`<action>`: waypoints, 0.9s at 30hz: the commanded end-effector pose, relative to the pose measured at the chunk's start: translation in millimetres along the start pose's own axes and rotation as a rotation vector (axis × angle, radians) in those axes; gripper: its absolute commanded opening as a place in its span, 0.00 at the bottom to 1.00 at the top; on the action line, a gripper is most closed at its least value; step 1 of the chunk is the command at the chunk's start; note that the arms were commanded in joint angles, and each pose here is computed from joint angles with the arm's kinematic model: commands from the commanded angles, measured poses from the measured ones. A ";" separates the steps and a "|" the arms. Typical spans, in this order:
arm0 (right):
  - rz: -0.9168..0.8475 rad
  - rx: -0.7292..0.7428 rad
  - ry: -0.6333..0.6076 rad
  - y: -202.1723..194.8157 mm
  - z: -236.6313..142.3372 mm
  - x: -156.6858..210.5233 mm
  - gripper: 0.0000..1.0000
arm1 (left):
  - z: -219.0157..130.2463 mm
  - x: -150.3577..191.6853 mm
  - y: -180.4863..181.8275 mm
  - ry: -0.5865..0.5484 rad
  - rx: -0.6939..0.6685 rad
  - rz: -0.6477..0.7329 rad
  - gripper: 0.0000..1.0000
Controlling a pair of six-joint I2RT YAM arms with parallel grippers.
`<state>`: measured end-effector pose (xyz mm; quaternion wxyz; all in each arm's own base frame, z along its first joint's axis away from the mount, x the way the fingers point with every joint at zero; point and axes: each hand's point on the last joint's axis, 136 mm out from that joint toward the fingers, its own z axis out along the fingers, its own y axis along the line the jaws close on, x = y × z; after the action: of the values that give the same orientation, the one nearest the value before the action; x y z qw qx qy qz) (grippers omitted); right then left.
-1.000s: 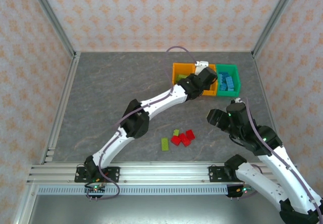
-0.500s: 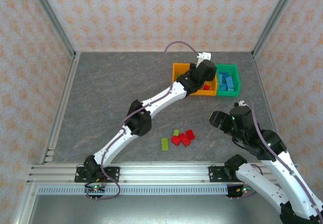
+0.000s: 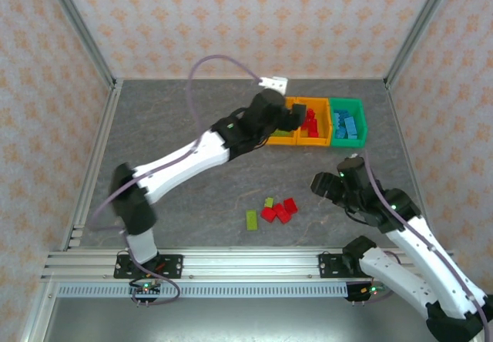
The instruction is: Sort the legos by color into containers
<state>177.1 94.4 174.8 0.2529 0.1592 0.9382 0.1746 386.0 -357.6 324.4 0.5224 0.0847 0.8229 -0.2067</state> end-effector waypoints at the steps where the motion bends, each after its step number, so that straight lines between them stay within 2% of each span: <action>1: 0.006 -0.049 0.122 16.4 25.3 17.5 0.79 | -47.5 16.4 -9.4 -0.029 0.087 0.111 0.85; 5: 0.102 0.013 0.197 14.0 53.6 31.6 0.79 | -114.7 47.7 10.6 0.000 0.050 0.324 0.87; 7: 0.190 0.015 0.260 17.5 70.0 45.6 0.79 | -142.7 65.5 27.2 0.061 0.045 0.403 0.87; 10: 0.312 0.049 0.319 17.8 91.7 59.7 0.81 | -176.9 82.6 53.1 0.121 0.050 0.460 0.88; 15: 0.393 0.102 0.338 21.5 112.9 64.7 0.83 | -222.8 96.0 90.4 0.137 0.059 0.629 0.91; 18: 0.449 0.161 0.355 17.3 123.8 71.0 0.86 | -233.3 109.3 107.8 0.115 0.055 0.744 0.96; 22: 0.542 0.226 0.403 14.0 134.6 83.4 0.88 | -230.2 125.9 117.3 0.049 0.056 0.779 0.99; 27: 0.568 0.266 0.430 18.6 143.0 88.7 0.87 | -225.3 146.8 130.4 0.099 0.029 0.838 1.00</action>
<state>174.9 167.9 22.9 -0.0279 0.3813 0.9148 0.1303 177.7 -161.7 243.0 0.5151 0.4182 0.7480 -0.0165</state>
